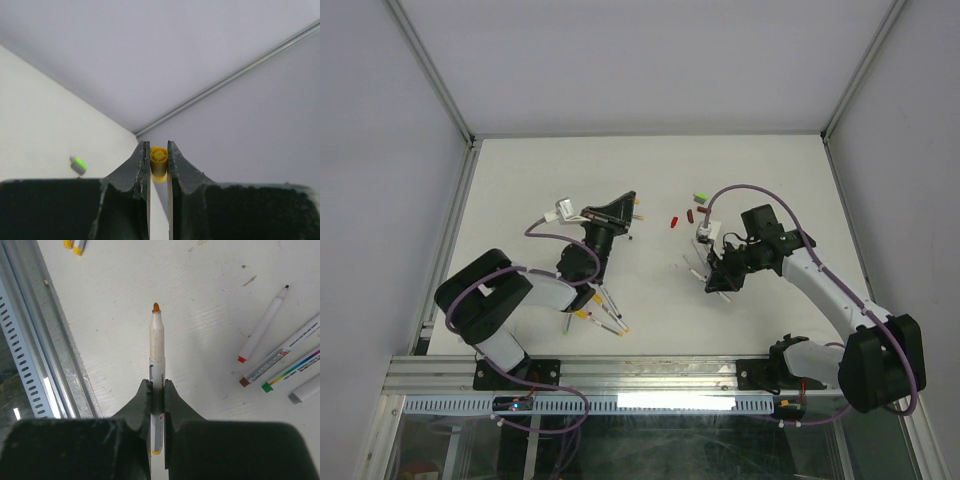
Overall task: Open the pen caps
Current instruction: Open the pen cap from the pen, then place the pen at the center of the board.
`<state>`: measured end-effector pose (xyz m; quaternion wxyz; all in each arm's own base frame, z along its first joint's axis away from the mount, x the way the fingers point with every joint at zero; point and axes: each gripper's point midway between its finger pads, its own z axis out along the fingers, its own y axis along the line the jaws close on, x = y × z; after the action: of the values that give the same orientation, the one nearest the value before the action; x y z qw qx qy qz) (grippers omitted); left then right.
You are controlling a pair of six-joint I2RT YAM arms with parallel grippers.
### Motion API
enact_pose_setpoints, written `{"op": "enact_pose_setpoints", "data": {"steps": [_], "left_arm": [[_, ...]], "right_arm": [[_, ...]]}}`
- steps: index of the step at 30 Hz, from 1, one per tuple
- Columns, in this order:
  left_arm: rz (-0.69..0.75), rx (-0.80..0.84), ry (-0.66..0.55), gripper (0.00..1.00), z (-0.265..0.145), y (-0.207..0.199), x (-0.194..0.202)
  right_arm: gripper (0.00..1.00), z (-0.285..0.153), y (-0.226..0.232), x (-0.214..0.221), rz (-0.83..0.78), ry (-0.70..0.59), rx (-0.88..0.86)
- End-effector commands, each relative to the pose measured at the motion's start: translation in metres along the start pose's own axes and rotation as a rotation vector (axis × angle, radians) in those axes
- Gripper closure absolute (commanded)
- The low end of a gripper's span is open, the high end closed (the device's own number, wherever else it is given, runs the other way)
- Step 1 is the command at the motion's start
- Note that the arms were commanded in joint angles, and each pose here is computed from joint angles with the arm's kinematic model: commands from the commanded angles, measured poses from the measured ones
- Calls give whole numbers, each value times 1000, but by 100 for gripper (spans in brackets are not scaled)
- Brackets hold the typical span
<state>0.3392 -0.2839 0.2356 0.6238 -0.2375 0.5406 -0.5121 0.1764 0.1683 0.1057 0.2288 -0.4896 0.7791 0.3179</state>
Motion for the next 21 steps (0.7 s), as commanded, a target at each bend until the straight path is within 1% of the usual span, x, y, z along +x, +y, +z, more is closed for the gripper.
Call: {"op": "enact_pose_setpoints", "data": {"steps": [1,3,6,10,12,15,19,21], "left_arm": [[-18,117,-94,100,-5,-37,-51],[10,132,-40,100,-16,-34,-53],[65,110,87,100,-42,-19,-46],[159,3,300,100,-72,9,-22],[206,-26,382,100,-86,17,-14],[253,-33,441,100,-102,23,-13],[291,-40,454,100,-112,29,-15],[299,-68,457,100,-112,36,-14]], "right_arm": [[100,2,-2,-1,-7,-2,12],[100,4,-8,1,10,8,38],[100,9,-14,3,28,21,72],[100,16,-19,3,48,52,103],[100,21,-20,3,59,70,108],[100,26,-19,0,70,86,101],[99,33,-20,-9,104,85,106],[98,39,-21,-17,149,76,96]]}}
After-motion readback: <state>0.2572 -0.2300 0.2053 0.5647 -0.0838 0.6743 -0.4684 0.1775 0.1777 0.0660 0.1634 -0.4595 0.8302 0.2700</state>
